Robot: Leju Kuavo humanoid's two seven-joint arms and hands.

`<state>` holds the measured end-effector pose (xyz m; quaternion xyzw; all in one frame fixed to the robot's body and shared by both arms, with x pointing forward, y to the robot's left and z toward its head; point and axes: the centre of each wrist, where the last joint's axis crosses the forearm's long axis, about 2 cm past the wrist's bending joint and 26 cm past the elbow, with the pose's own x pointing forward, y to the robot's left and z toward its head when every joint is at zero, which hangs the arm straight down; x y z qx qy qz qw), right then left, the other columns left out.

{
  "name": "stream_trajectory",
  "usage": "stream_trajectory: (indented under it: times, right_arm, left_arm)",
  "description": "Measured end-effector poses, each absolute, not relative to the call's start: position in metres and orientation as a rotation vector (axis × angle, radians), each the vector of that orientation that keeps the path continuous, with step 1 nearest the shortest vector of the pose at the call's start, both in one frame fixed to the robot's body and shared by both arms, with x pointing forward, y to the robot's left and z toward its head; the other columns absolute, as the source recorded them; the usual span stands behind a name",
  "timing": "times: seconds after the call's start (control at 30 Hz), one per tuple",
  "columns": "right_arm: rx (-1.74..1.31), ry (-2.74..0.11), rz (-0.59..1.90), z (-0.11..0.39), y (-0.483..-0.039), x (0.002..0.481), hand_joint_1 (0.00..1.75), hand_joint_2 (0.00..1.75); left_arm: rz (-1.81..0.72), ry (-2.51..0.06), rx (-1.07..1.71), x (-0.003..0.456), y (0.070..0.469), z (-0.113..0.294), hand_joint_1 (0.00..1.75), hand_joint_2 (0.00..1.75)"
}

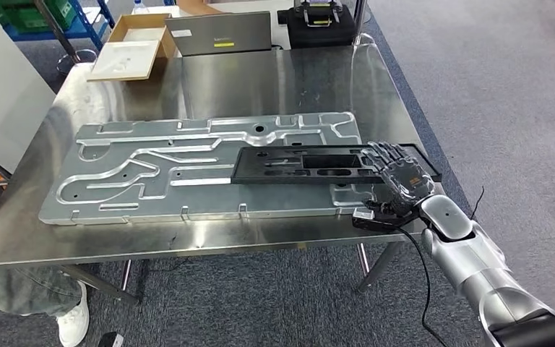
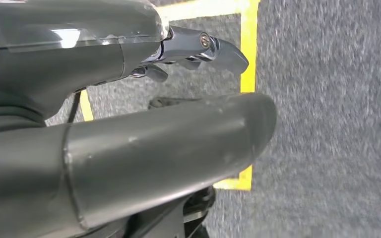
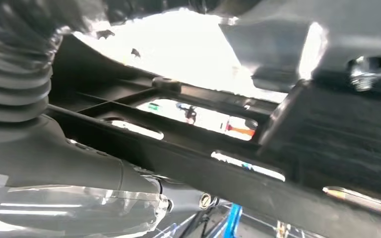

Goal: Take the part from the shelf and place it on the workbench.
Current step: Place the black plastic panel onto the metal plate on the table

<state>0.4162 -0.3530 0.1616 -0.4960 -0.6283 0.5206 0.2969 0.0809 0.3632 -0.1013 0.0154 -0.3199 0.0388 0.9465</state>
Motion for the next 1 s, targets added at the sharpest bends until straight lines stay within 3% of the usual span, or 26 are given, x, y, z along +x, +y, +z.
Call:
stream_trajectory:
  times: [0.43, 1.0]
  right_arm:
    - [-1.203, -1.905, 1.117, 0.171, -0.338, 0.401, 0.0, 0.0]
    - [-1.235, -2.055, 0.985, 0.191, -0.332, 0.389, 0.0, 0.0]
  left_arm:
    - [0.077, -0.653, 0.033, 0.085, 0.366, -0.1, 0.0, 0.0]
    - [0.075, -0.658, 0.03, 0.088, 0.365, -0.1, 0.0, 0.0]
